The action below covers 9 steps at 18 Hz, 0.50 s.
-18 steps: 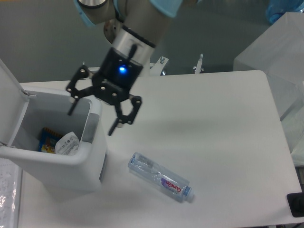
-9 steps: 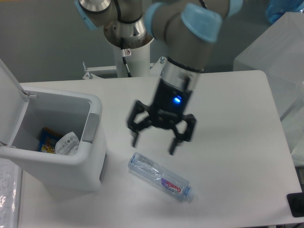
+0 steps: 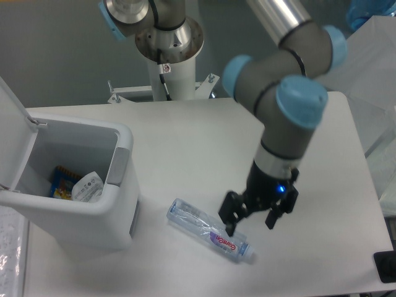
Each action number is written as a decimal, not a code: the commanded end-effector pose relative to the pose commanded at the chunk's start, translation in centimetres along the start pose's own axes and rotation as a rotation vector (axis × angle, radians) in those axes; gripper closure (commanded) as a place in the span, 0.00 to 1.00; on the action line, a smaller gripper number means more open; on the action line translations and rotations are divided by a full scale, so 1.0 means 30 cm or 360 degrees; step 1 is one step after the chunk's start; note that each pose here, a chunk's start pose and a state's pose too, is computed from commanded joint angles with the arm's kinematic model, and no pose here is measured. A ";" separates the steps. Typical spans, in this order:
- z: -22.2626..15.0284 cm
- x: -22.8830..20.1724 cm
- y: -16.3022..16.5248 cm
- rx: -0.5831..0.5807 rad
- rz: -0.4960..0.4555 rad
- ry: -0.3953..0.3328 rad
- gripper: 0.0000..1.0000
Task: Place the trash in the trash can
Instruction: 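Move the gripper to the cap end of the clear water bottle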
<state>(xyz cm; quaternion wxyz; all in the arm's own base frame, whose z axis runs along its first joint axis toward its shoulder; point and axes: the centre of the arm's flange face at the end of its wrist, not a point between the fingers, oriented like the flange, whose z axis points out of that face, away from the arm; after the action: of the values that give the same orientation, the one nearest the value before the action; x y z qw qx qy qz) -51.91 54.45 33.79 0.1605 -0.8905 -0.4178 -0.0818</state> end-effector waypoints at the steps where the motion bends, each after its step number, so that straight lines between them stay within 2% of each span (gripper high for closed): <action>1: 0.024 0.021 -0.016 -0.0005 -0.0018 -0.0025 0.00; 6: 0.138 0.048 -0.095 -0.0098 -0.0162 -0.0186 0.00; 9: 0.206 0.062 -0.154 -0.0072 -0.0302 -0.0277 0.00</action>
<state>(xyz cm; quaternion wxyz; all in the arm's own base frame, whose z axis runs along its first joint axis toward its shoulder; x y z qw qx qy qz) -54.22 60.74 29.55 0.0951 -0.8540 -0.5107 -0.0284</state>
